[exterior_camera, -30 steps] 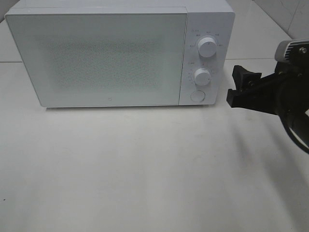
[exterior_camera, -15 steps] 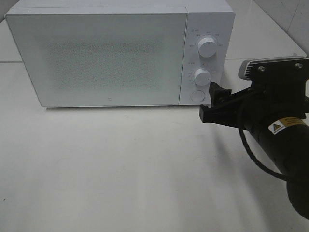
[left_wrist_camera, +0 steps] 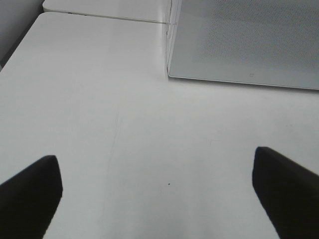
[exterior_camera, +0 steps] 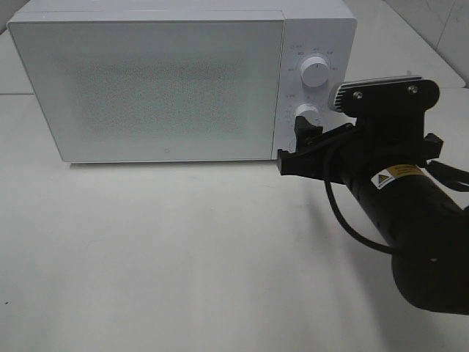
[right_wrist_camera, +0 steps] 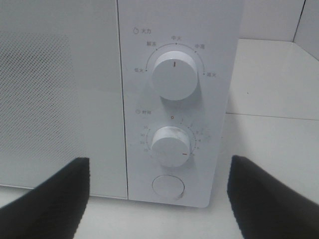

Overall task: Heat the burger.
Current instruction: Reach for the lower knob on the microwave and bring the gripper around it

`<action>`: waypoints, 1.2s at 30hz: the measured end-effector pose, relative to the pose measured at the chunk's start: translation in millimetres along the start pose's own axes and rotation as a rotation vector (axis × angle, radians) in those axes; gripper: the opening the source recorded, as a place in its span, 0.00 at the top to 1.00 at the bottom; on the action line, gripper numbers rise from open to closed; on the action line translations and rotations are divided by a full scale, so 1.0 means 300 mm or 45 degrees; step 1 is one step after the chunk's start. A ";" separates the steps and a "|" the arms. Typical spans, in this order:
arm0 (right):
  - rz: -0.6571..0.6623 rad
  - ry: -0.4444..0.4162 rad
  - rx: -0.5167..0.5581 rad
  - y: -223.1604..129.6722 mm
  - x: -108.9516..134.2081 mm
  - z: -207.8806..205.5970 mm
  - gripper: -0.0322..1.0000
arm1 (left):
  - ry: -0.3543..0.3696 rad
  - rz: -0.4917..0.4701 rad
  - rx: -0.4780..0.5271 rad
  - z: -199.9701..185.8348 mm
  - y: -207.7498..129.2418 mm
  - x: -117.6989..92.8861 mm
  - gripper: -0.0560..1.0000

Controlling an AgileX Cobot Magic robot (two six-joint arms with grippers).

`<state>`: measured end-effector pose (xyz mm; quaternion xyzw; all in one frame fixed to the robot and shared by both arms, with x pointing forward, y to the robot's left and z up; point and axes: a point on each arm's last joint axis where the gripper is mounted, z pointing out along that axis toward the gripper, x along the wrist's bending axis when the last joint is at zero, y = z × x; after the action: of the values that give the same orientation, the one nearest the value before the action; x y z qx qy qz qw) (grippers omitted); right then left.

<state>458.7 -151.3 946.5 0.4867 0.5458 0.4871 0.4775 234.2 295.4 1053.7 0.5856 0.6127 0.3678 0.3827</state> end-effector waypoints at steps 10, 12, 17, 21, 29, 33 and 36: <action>-0.031 -0.082 0.029 -0.054 0.006 0.118 0.24 | 0.000 0.000 0.000 0.000 0.000 0.000 0.04; -0.033 -0.091 0.028 -0.059 0.007 0.139 0.24 | 0.000 0.000 0.000 0.000 0.000 0.000 0.04; -0.044 -0.102 0.030 -0.077 0.010 0.177 0.24 | 0.000 0.000 0.000 0.000 0.000 0.000 0.04; -0.047 -0.109 0.019 -0.083 0.009 0.213 0.24 | 0.000 0.000 0.000 0.000 0.000 0.000 0.04; 0.008 -0.128 0.005 -0.098 0.005 0.269 0.24 | 0.000 0.000 0.000 0.000 0.000 0.000 0.04; 0.016 -0.123 0.006 -0.111 0.018 0.286 0.24 | 0.000 0.000 0.000 0.000 0.000 0.000 0.04; 0.015 -0.123 0.010 -0.122 0.027 0.299 0.24 | 0.000 0.000 0.000 0.000 0.000 0.000 0.04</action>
<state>545.1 -139.1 903.2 0.5147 0.5211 0.4638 0.4984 234.2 295.4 1053.7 0.5856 0.6127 0.3678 0.3827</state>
